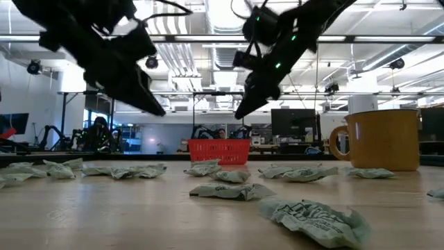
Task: Pick and place Stevia / Truvia into bins
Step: Put the white stevia packet into the red bin
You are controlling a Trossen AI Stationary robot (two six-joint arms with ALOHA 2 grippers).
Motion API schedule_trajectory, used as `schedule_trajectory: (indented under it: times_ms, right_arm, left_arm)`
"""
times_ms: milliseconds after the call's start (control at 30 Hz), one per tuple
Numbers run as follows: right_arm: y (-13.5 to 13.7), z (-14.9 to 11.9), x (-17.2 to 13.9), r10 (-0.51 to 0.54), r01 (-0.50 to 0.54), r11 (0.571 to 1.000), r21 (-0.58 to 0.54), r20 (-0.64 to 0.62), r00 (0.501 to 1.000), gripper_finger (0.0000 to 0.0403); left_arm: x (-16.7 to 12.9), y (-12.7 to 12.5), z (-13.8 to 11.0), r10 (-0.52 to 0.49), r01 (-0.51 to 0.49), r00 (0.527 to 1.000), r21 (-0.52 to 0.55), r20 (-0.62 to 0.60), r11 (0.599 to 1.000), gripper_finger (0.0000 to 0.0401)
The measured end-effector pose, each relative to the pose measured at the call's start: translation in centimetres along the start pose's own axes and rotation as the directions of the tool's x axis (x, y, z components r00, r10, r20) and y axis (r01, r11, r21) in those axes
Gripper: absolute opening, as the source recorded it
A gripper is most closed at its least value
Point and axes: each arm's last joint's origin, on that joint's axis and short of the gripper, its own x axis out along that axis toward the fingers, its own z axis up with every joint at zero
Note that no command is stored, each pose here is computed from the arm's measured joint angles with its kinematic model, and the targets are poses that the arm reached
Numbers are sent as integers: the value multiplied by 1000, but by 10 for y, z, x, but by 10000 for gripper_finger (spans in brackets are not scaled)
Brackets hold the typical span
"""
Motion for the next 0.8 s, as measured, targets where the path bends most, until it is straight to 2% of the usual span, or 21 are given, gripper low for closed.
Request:
schedule_trajectory:
  times_ms: [267,600,800]
  right_arm:
    - [55,0,-40,108,-107,986,-126,-2,994,130]
    - [98,-19,-83,192,-178,972,-157,79,978,113]
    - [107,-30,-101,223,-202,964,-171,113,968,109]
  left_arm:
    - [45,-9,3,10,-27,993,139,120,990,162]
    - [85,-2,6,157,-154,988,138,-9,978,162]
    - [99,5,8,180,-169,978,106,-105,980,162]
